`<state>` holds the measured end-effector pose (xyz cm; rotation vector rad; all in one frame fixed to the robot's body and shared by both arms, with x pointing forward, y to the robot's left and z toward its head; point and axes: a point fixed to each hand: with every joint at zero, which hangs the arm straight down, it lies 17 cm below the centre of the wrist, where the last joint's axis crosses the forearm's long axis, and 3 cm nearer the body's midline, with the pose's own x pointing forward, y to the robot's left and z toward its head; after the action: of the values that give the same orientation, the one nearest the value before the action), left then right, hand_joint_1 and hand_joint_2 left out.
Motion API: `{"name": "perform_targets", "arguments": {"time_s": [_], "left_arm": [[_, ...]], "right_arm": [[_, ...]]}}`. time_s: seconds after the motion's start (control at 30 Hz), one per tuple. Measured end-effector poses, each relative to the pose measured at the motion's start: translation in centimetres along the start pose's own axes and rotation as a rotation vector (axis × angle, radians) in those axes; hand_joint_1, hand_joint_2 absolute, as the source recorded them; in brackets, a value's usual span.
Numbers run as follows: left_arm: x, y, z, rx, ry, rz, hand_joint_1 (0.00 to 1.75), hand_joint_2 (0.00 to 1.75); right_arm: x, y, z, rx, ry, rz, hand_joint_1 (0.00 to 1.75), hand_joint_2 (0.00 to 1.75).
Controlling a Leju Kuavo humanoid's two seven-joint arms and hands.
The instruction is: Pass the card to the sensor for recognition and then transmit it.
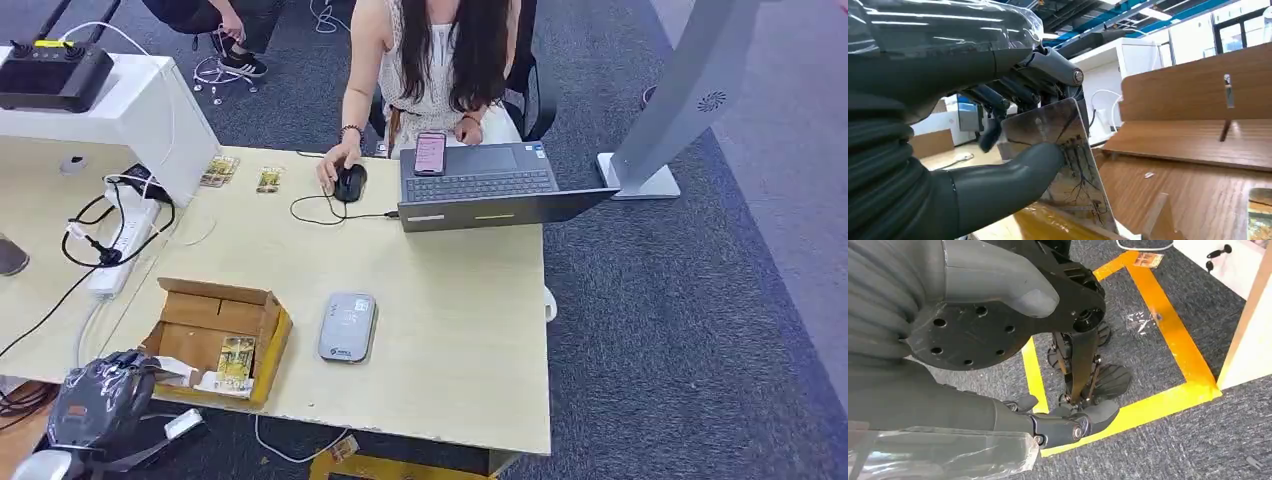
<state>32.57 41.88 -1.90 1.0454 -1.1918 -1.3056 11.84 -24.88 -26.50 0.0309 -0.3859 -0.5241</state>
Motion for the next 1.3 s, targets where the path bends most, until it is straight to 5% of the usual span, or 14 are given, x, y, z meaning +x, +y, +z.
{"name": "perform_targets", "arguments": {"time_s": [0.77,0.93,1.3], "left_arm": [[-0.1,2.6,-1.7,0.127,0.011,-0.047,1.75,1.75],[1.5,8.2,-4.7,0.243,0.007,-0.054,1.75,1.75],[8.7,27.2,-16.8,0.473,-0.064,-0.115,1.75,1.75]], "right_arm": [[0.1,-0.2,-0.1,0.002,0.001,0.025,0.00,1.75],[0.2,0.2,0.0,0.025,-0.002,0.040,0.00,1.75],[0.4,1.7,0.0,0.078,0.001,0.122,0.00,1.75]]}}
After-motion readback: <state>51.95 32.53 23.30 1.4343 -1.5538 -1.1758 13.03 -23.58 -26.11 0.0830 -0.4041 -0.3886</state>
